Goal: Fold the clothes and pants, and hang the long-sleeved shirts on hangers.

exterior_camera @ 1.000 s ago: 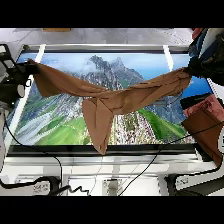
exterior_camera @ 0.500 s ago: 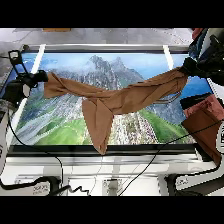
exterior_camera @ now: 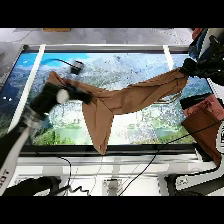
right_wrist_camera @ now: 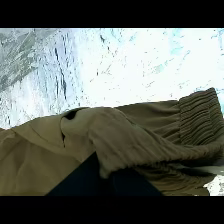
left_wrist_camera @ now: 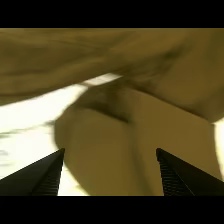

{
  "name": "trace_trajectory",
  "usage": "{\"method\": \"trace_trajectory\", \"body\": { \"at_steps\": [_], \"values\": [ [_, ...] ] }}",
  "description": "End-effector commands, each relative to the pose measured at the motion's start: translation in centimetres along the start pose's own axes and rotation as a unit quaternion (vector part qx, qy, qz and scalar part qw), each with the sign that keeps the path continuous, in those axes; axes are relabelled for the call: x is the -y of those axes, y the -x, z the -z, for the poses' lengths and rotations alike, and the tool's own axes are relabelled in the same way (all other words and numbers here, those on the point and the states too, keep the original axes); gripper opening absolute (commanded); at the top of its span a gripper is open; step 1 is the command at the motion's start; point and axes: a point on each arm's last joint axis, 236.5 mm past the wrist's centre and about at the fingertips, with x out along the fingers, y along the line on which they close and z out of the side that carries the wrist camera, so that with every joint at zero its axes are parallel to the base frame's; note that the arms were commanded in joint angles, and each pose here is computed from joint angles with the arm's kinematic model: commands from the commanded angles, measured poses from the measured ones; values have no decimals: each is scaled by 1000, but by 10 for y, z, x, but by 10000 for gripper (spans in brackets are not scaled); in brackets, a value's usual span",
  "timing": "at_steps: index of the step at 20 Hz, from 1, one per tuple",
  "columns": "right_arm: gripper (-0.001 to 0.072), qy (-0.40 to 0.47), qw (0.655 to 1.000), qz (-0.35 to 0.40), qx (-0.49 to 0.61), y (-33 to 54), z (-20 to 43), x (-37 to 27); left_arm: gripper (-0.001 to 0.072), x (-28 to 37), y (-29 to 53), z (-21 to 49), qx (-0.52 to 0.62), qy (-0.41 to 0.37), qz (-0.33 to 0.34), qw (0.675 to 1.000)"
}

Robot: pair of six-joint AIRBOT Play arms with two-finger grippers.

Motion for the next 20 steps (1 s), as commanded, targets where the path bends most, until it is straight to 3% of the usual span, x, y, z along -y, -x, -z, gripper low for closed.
{"method": "trace_trajectory", "body": {
  "at_steps": [1,3,5,9,13,17,20],
  "values": [
    [28,0,1000,0,-7,0,3,0,642,116,-10,32,-55,-41,83,994],
    [28,0,1000,-1,-17,0,8,-1,644,138,-26,47,-79,-24,91,992],
    [28,0,1000,-2,-22,0,11,-1,708,142,-40,60,-104,2,86,991],
    [28,-5,1000,-6,-7,0,3,-3,710,144,-51,69,-119,6,85,989],
    [28,-30,995,-58,76,-1,-36,-31,709,142,-61,77,-131,3,79,988],
    [28,-9,982,-36,187,-20,-84,-42,708,142,-77,92,-154,0,73,985],
    [28,-35,976,-37,212,-61,-92,-46,707,133,-80,92,-152,-18,57,987]
  ]
}}
